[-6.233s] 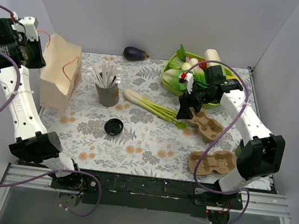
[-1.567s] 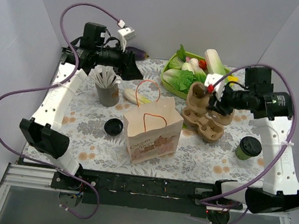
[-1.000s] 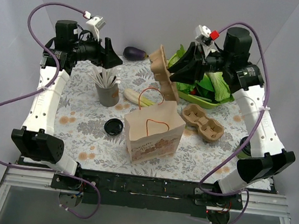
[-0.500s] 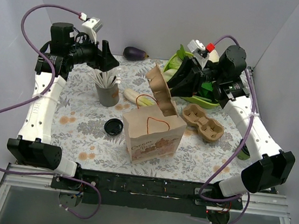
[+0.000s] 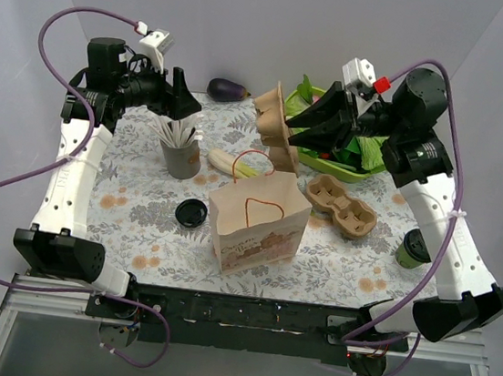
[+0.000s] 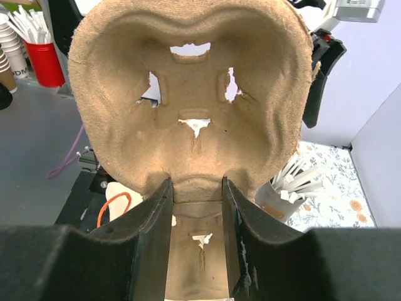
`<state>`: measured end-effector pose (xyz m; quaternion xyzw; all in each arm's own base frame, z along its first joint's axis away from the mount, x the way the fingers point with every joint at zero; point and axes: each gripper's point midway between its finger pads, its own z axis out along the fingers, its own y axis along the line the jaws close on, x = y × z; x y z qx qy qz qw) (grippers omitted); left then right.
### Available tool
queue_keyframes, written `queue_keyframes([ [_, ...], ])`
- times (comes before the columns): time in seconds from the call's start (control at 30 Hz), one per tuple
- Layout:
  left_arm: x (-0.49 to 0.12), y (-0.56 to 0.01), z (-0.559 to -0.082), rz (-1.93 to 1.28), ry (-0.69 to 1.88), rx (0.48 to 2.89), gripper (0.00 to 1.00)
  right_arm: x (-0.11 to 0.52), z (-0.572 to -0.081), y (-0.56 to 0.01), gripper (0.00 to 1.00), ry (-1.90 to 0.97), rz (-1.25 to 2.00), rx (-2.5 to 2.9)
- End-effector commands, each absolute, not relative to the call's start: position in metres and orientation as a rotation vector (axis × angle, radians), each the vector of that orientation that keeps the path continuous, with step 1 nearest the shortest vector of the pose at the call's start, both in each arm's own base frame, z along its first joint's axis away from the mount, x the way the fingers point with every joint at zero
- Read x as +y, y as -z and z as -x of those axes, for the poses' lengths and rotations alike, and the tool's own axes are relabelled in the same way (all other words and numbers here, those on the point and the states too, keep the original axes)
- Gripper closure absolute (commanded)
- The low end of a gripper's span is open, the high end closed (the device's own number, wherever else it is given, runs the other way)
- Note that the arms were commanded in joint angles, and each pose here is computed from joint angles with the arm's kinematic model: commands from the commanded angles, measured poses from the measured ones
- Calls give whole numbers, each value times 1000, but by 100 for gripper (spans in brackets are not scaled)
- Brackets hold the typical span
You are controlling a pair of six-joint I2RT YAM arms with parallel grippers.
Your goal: Pack the takeout coffee
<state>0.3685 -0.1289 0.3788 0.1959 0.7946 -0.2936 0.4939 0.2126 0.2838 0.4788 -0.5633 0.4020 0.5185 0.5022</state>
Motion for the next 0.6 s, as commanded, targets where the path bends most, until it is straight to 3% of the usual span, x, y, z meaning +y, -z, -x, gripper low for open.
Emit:
queue_keyframes([
  [0.0, -133, -390, -362, -498, 731, 1889, 30, 283, -196, -468, 99, -1259, 1399, 967],
  [0.57, -135, -376, -353, -488, 757, 1915, 30, 304, -198, -378, 99, -1284, 1522, 1124],
])
